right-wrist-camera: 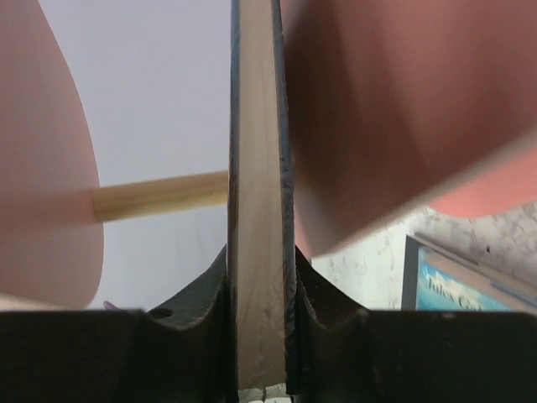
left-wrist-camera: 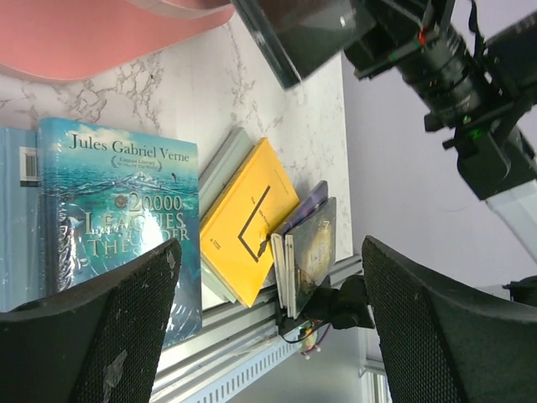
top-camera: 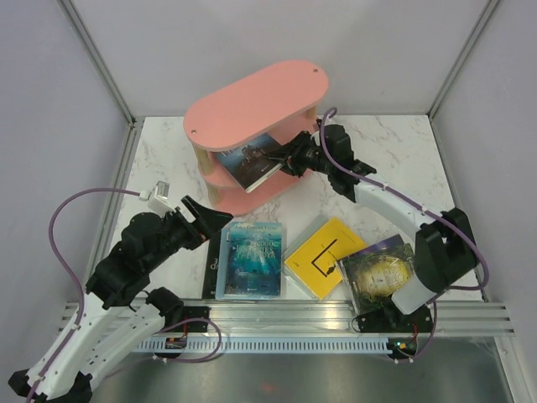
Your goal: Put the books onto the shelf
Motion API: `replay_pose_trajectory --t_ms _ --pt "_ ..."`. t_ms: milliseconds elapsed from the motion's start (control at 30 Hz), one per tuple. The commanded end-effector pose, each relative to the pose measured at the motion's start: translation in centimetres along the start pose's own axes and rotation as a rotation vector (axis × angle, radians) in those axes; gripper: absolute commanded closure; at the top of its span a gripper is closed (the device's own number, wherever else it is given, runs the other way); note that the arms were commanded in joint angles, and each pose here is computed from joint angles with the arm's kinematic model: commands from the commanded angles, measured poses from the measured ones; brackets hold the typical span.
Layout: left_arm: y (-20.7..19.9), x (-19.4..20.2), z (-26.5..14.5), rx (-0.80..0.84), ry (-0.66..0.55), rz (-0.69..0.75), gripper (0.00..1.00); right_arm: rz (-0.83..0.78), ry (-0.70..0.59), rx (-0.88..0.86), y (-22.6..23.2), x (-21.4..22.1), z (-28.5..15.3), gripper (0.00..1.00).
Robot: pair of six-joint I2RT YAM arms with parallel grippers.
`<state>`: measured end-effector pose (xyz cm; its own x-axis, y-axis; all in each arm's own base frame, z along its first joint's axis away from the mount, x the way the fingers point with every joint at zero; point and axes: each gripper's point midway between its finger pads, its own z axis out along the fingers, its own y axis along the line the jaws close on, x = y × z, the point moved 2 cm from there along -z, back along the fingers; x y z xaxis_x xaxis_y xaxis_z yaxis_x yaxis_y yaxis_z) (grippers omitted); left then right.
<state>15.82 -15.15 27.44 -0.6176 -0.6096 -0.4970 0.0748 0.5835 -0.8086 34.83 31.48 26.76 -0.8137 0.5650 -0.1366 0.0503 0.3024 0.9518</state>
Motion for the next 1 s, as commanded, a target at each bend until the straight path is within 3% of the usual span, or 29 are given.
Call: replay_pose_trajectory --t_ms 0,367,433,467,500,567,600,633,967 --pt "0.1 -0.7 -0.2 -0.030 -0.014 0.070 0.10 -0.080 -0.019 -0.171 5.7 -1.3 1.9 1.00" --pt "2.3 0.0 0.2 -0.121 0.014 0.106 0.08 -0.071 0.070 -0.132 4.6 1.5 3.9 1.00" --pt "2.6 0.2 0.3 -0.130 0.020 0.105 0.08 -0.065 0.093 -0.116 3.7 2.1 3.8 0.86" --pt "2.7 0.3 0.4 -0.132 0.023 0.102 0.08 -0.065 0.098 -0.116 3.7 2.4 3.6 0.72" --pt "2.8 0.4 0.4 -0.136 0.028 0.102 0.08 -0.067 0.100 -0.113 3.5 2.5 3.5 0.47" --pt "2.9 0.5 0.5 -0.139 0.031 0.102 0.08 -0.069 0.100 -0.099 2.9 2.7 3.1 0.30" --pt "3.0 0.6 0.6 -0.144 0.035 0.102 0.08 -0.084 0.099 -0.084 2.7 2.8 2.7 0.06" --pt "3.1 0.6 0.7 -0.149 0.036 0.102 0.08 -0.093 0.099 -0.073 2.6 2.8 2.5 0.02" --pt "4.3 1.3 1.3 -0.202 0.079 0.119 0.09 -0.234 0.039 0.158 -0.4 0.6 -1.3 0.02"
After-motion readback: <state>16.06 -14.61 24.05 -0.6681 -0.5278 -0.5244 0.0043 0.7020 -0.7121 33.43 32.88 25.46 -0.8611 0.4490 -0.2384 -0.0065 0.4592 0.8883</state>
